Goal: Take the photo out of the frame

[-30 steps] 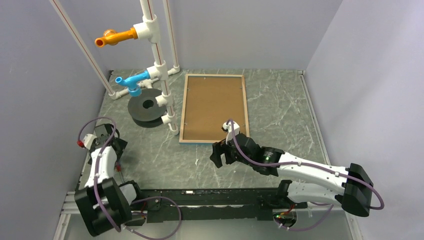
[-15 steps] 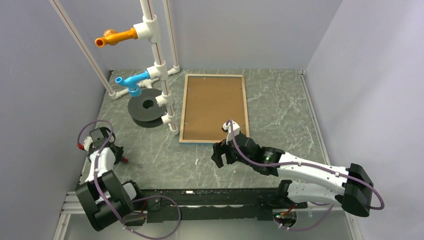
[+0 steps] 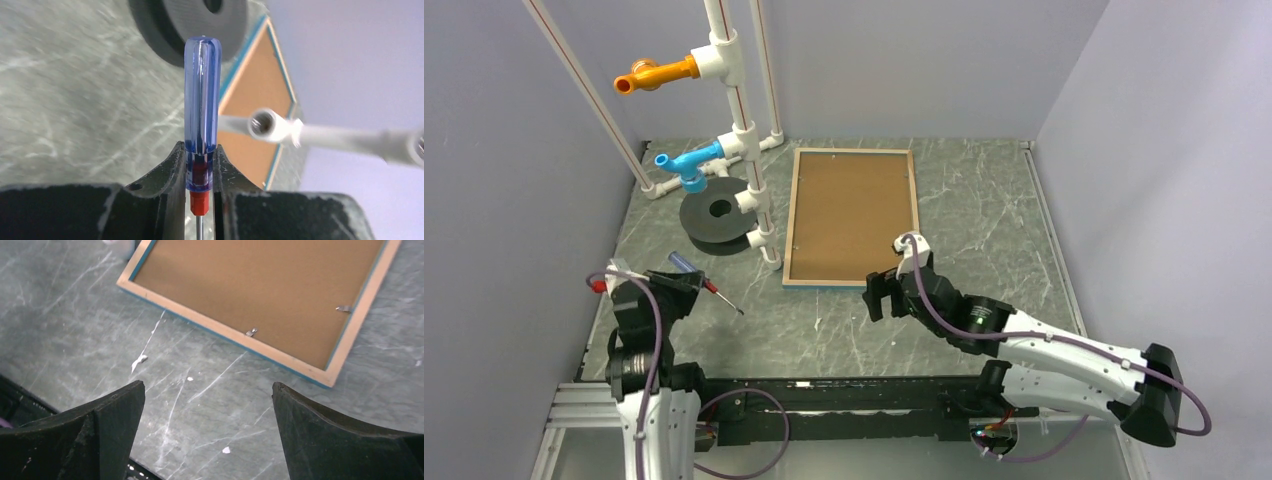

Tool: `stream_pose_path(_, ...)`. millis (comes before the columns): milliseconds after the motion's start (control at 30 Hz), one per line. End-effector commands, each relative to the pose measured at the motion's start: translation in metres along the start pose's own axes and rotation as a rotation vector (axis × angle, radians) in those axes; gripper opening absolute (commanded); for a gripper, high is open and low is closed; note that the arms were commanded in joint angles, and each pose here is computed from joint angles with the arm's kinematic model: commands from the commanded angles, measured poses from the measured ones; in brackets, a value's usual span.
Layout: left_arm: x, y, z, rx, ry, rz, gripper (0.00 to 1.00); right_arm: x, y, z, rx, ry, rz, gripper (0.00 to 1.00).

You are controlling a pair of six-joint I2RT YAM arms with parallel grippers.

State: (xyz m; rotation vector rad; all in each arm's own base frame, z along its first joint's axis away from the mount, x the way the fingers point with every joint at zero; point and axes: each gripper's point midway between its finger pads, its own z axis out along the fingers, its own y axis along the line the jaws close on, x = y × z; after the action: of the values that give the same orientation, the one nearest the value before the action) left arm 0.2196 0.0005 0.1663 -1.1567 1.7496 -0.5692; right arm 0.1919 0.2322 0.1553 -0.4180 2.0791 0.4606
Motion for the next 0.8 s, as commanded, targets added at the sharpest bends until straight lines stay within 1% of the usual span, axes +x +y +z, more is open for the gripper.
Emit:
stream_pose_path(0, 0.034, -0.017, -0.023, 0.090, 0.148, -0.035, 0.00, -0.029, -0.022, -0.014, 0.095, -0.112, 0.044, 1.00)
stream_pose_path(67, 0.057, -0.024, -0.024, 0.142, 0.273, 0.018, 0.00, -0.031, -0.024, -0.014, 0.099, -0.123, 0.066, 1.00)
stream_pose_path(100, 0.066, -0.025, -0.025, 0.149, 0.313, 0.057, 0.00, -0.031, -0.025, -0.013, 0.102, -0.119, 0.075, 1.00)
stream_pose_path(167, 0.076, -0.033, -0.031, 0.202, 0.337, 0.147, 0.00, -0.031, -0.026, -0.010, 0.108, -0.107, 0.081, 1.00)
stream_pose_path(233, 0.083, -0.049, -0.036, 0.300, 0.334, 0.191, 0.00, -0.029, -0.023, -0.006, 0.097, -0.080, 0.075, 1.00)
stream_pose_path(300, 0.101, -0.067, -0.042, 0.419, 0.380, 0.238, 0.00, -0.027, -0.018, -0.004, 0.072, -0.058, 0.073, 1.00)
stream_pose_path(333, 0.108, -0.072, -0.041, 0.436, 0.397, 0.265, 0.00, -0.027, -0.016, -0.002, 0.057, -0.046, 0.082, 1.00)
stream_pose_path(433, 0.136, -0.094, -0.051, 0.544, 0.436, 0.398, 0.00, -0.029, -0.001, 0.001, -0.075, 0.007, 0.136, 1.00)
stream_pose_path(500, 0.160, -0.114, -0.067, 0.678, 0.458, 0.525, 0.00, -0.033, 0.011, -0.003, -0.180, 0.038, 0.179, 1.00)
stream_pose_path(600, 0.181, -0.146, -0.086, 0.786, 0.457, 0.747, 0.00, -0.047, 0.017, -0.017, -0.246, 0.024, 0.200, 1.00)
stream_pose_path(667, 0.196, -0.169, -0.097, 0.882, 0.480, 0.891, 0.00, -0.061, 0.025, -0.034, -0.317, -0.012, 0.186, 1.00)
stream_pose_path(700, 0.203, -0.181, -0.105, 0.940, 0.513, 0.947, 0.00, -0.067, 0.031, -0.042, -0.364, -0.023, 0.165, 0.99)
stream_pose_path(767, 0.216, -0.197, -0.116, 1.046, 0.571, 1.071, 0.00, -0.078, 0.052, -0.064, -0.509, -0.050, 0.105, 0.99)
